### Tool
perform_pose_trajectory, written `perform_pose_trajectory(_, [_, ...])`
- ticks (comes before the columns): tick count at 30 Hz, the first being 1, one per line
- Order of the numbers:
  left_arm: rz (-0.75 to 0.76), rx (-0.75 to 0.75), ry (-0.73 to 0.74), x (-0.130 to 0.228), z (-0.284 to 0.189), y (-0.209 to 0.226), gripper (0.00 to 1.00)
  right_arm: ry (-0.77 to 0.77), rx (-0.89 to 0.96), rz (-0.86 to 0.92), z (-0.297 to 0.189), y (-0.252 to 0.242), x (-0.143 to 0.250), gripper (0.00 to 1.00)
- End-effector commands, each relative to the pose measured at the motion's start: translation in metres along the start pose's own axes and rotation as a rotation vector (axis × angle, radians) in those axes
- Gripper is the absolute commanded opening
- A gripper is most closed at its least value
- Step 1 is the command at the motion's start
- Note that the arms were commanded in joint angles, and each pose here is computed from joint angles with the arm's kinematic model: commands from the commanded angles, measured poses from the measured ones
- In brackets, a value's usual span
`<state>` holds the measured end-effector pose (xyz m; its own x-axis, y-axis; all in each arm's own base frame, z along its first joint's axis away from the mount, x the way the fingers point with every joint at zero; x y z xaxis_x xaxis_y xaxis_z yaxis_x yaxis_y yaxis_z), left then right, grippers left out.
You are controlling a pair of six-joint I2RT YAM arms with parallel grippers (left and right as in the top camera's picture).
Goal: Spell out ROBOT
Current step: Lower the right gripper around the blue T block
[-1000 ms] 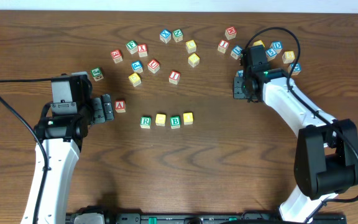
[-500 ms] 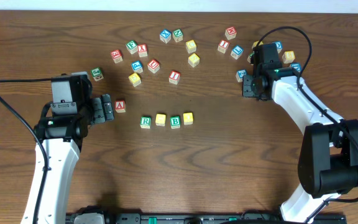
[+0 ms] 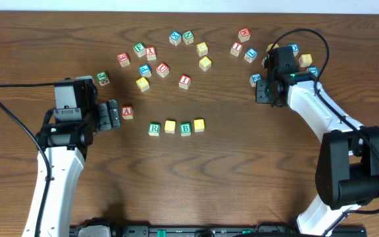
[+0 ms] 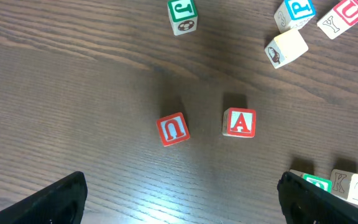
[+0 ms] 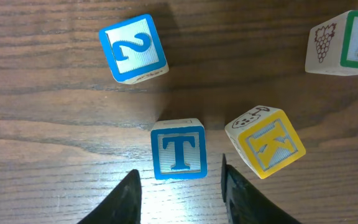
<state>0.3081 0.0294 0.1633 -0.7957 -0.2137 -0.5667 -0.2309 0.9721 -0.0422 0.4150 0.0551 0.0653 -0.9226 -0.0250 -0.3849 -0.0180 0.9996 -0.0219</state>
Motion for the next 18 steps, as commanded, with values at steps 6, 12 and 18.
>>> perform_pose_trajectory(6, [0.000,0.000,-0.026,-0.0103,-0.0058,0.0001,0.96,-0.017,-0.004,-0.005,-0.0076,-0.0032,-0.0013,0.45])
perform_pose_trajectory(12, [0.000,0.000,-0.026,-0.0103,-0.0058,0.0001,0.96,-0.017,-0.005,-0.005,-0.0076,-0.0030,-0.0013,0.44])
perform_pose_trajectory(18, [0.000,0.000,-0.026,-0.0103,-0.0058,0.0001,0.96,-0.018,-0.005,-0.005,-0.0028,-0.0030,0.0031,0.43])
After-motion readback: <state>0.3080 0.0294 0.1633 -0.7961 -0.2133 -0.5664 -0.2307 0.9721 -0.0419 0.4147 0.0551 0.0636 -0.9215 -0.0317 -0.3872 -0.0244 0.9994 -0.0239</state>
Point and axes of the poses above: each gripper's point midway between its finger pads, its own z axis out along the fingers, its own y axis along the line the jaws close on, x = y × z, the point moved 2 cm from there along -z, back along the fingers, and after that the axes turned 4 degrees about -z, right-handed, at the moved point
